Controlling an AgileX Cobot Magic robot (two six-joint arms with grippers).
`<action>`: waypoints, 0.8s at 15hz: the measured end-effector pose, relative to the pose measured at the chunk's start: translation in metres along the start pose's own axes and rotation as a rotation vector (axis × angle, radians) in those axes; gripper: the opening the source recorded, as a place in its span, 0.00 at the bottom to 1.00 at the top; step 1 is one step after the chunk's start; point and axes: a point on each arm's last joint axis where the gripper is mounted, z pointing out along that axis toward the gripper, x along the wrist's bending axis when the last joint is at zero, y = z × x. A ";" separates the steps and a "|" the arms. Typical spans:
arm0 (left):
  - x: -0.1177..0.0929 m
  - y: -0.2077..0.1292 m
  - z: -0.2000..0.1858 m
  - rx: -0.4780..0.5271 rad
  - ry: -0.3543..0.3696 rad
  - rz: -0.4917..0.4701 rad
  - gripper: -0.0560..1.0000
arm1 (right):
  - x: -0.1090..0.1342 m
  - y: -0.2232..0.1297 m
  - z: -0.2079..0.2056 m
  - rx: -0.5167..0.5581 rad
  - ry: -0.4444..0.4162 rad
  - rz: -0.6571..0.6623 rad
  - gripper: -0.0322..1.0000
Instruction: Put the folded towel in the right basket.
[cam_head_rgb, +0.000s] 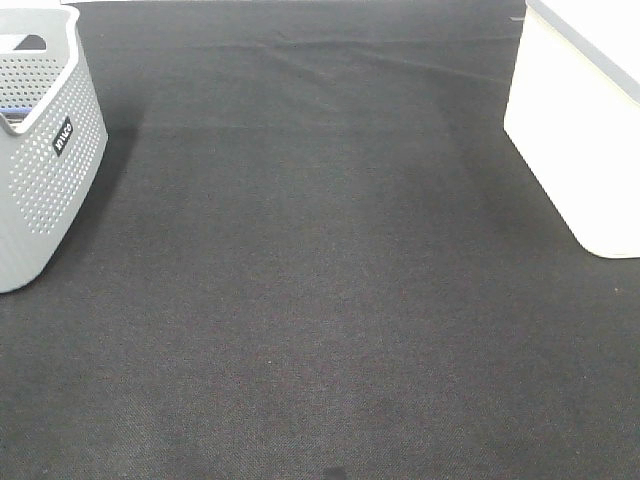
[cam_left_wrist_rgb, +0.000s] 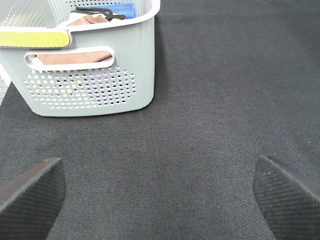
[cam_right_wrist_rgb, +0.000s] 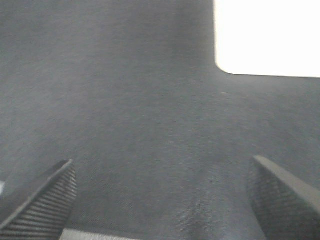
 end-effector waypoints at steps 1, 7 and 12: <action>0.000 0.000 0.000 0.000 0.000 0.000 0.97 | 0.000 0.000 0.000 0.000 -0.024 0.015 0.87; 0.000 0.000 0.000 0.000 0.000 0.000 0.97 | 0.001 -0.006 -0.009 -0.074 -0.054 0.027 0.87; 0.000 0.000 0.000 0.000 0.000 0.000 0.97 | 0.001 -0.007 -0.010 -0.080 -0.054 0.026 0.87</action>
